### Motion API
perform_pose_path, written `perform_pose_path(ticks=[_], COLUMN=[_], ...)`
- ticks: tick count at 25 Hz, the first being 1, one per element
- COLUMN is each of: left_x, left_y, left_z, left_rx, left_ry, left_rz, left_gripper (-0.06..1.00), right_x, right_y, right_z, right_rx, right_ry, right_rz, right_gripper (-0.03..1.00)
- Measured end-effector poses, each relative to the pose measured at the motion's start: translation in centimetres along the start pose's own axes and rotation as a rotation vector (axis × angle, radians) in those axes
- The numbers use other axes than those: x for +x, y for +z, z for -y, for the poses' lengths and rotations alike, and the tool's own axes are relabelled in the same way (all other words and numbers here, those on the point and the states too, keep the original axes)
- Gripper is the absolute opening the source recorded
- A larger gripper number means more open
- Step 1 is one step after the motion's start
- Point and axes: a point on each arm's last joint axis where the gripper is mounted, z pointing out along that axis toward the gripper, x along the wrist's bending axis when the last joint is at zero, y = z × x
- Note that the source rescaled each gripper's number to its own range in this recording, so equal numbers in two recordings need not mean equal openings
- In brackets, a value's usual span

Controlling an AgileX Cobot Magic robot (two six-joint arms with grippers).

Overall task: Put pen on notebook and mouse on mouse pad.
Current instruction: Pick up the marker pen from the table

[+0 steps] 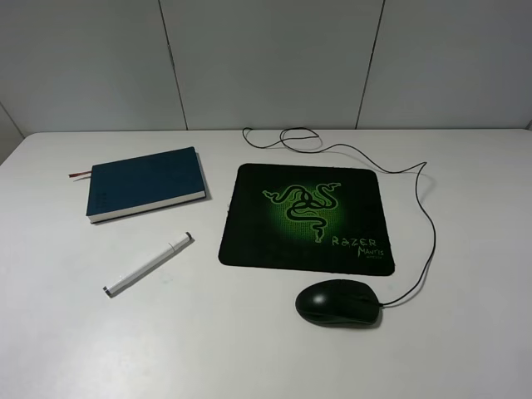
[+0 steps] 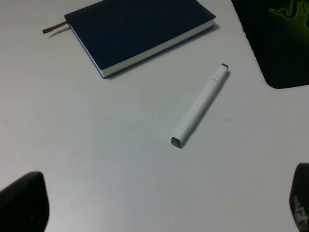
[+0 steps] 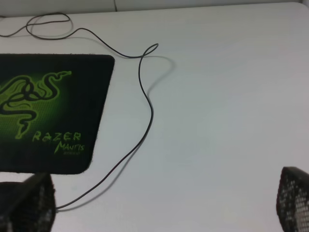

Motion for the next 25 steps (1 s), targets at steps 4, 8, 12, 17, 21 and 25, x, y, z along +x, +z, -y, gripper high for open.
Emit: perform_pose_path(ticks=[4,8,12,17,21,25], left_x=[0.0,0.0,0.0,0.0,0.04,0.0], left_y=[0.0,0.0,0.0,0.0,0.0,-0.47], left_z=[0.0,0.0,0.0,0.0,0.01,-0.3], left_rx=[0.0,0.0,0.0,0.0,0.001,-0.003], left_ry=[0.0,-0.001,-0.001,-0.006,-0.017,-0.024], left_rz=[0.0,0.0,0.0,0.0,-0.004,-0.004], left_gripper=[1.0,1.0,1.0,1.0,1.0,1.0], right_x=[0.0,0.0,0.0,0.0,0.0,0.0], right_y=[0.0,0.0,0.0,0.0,0.0,0.0], right_z=[0.0,0.0,0.0,0.0,0.0,0.0], right_rx=[0.0,0.0,0.0,0.0,0.0,0.0], right_ry=[0.0,0.0,0.0,0.0,0.0,0.0], right_rz=[0.0,0.0,0.0,0.0,0.0,0.0], right_gripper=[1.0,1.0,1.0,1.0,1.0,1.0])
